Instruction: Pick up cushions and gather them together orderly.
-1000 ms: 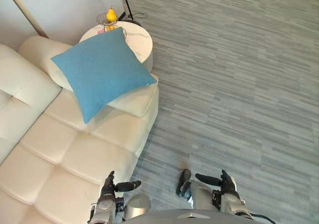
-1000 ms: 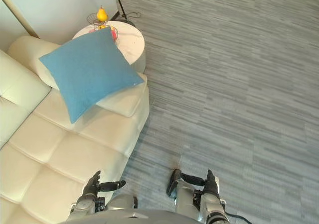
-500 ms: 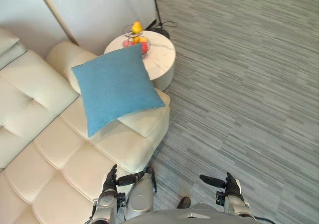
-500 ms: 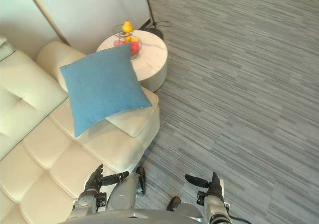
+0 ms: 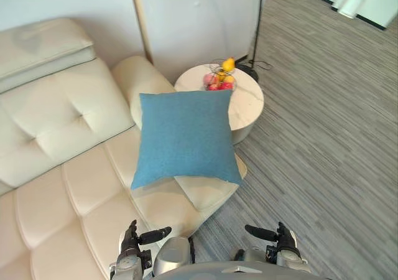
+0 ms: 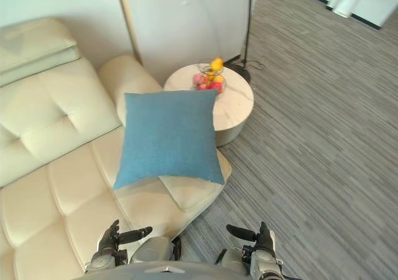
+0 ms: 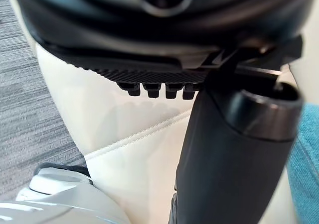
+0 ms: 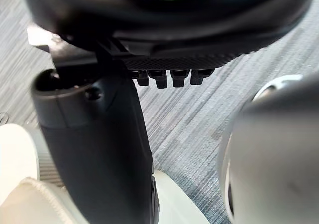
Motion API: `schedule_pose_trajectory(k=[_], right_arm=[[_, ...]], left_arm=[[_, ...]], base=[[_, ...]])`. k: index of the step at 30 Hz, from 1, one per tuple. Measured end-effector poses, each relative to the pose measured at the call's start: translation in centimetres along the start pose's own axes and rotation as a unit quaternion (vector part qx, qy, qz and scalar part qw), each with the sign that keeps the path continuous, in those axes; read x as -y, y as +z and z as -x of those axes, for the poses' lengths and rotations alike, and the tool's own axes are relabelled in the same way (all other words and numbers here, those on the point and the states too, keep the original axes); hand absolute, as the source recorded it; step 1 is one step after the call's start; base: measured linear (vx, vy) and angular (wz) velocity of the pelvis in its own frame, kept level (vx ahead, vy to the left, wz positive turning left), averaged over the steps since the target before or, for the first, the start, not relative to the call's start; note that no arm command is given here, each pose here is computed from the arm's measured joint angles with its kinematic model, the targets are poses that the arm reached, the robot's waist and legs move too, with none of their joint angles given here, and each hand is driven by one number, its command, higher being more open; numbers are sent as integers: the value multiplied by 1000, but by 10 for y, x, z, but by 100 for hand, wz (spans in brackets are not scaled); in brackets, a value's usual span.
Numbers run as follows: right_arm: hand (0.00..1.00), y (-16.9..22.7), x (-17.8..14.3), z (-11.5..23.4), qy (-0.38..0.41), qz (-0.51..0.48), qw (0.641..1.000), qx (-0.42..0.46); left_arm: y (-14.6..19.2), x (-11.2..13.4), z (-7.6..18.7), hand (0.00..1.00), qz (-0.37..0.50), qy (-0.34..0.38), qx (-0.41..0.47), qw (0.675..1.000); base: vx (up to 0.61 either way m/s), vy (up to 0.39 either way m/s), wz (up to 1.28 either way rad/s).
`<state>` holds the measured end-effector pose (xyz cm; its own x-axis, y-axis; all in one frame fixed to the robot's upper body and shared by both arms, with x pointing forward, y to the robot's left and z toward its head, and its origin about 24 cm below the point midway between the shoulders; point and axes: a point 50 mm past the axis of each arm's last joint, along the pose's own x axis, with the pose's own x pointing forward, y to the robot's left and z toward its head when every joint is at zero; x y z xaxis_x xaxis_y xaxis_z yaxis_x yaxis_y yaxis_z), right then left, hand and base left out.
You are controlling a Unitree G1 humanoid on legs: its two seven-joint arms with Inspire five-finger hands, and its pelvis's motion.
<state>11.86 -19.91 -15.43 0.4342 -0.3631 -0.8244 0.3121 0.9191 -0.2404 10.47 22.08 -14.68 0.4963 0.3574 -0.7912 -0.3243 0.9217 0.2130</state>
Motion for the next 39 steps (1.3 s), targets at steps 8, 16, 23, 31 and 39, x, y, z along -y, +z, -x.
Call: schedule_pose_trajectory(k=[8, 16, 23, 31, 39], right_arm=[[100, -2, 4, 2, -11, -38, 999, 2], [100, 14, 2, 8, -12, -79, 995, 55], [100, 46, 14, 18, -28, -116, 983, 138], [100, 85, 50, 37, -62, -139, 956, 252], [100, 95, 32, 41, -7, -107, 956, 274]], left_arm=[[-7, 10, 3, 100, 12, -7, -14, 1000], [-1, 2, 0, 100, 33, 2, -8, 999], [11, -2, -1, 100, 37, 7, 18, 999], [51, -55, 2, 100, 99, 92, 111, 985], [82, -58, 9, 100, 115, 99, 175, 973]], base=[[144, -281, 89], [22, -73, 50], [6, 77, -3], [-7, -3, -14], [50, 8, -4]])
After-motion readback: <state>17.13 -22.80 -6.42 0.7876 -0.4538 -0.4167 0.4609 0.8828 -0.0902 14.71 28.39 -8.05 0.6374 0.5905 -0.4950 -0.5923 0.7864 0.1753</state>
